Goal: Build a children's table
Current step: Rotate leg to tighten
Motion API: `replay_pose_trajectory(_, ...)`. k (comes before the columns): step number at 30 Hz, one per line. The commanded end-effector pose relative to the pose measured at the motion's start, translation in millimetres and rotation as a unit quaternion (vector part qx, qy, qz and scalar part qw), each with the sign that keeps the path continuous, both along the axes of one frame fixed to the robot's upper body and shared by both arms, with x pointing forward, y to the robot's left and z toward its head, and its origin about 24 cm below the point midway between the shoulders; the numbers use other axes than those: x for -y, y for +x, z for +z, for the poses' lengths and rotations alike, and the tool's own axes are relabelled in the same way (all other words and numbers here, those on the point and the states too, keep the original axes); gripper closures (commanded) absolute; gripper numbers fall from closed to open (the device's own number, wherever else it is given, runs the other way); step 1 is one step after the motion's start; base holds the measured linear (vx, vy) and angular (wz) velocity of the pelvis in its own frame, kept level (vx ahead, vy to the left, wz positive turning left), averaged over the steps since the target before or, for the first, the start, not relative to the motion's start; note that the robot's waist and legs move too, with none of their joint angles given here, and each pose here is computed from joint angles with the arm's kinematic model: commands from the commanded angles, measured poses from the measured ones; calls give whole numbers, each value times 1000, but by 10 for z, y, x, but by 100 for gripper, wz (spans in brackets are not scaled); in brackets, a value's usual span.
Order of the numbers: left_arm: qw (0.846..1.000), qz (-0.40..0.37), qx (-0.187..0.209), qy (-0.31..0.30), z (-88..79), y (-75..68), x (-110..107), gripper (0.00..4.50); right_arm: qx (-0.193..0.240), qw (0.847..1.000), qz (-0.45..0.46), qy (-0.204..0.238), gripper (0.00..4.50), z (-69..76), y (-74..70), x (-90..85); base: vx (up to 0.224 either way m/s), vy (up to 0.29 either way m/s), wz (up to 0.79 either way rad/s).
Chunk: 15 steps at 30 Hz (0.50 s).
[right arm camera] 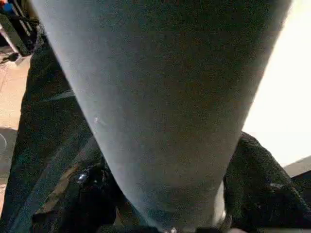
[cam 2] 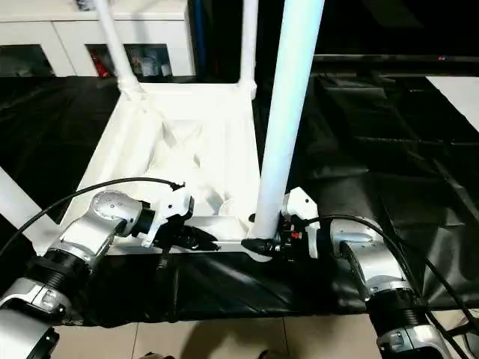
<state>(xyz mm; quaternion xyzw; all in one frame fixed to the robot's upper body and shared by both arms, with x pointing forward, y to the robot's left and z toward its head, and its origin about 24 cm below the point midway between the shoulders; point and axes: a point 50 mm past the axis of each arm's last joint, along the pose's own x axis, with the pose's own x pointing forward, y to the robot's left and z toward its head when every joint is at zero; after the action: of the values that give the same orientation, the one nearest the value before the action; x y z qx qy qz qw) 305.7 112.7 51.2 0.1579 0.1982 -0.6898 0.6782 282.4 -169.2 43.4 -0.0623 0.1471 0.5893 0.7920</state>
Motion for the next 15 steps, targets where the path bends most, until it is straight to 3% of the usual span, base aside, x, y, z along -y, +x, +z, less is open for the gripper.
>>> replay_pose_trajectory(1, 1000, 11, -11, -11, -30, 6, 69, 450, -32, 999, 0, 34, 198, -93, -85, -130, 0, 0, 0)
replay_pose_trajectory(5, 999, 41, -3, -13, -50, 29, 131, 450, -33, 998, -34, 43, 201, -143, -133, -200, 0, 0, 0)
replay_pose_trajectory(7, 996, 83, 5, -21, -75, 54, 238, 450, -11, 993, -112, 41, 201, -169, -118, -303, 0, 0, 0)
replay_pose_trajectory(11, 991, 125, 2, -37, -131, 18, 489, 450, -13, 965, -258, 42, 201, -232, -31, -422, 0, 0, 0)
replay_pose_trajectory(14, 990, 134, 2, -42, -145, -3, 592, 450, -19, 955, -293, 51, 201, -243, -10, -492, 0, 0, 0)
replay_pose_trajectory(15, 988, 145, 9, -41, -156, -14, 692, 450, -16, 942, -332, 43, 201, -269, 19, -579, 0, 0, 0)
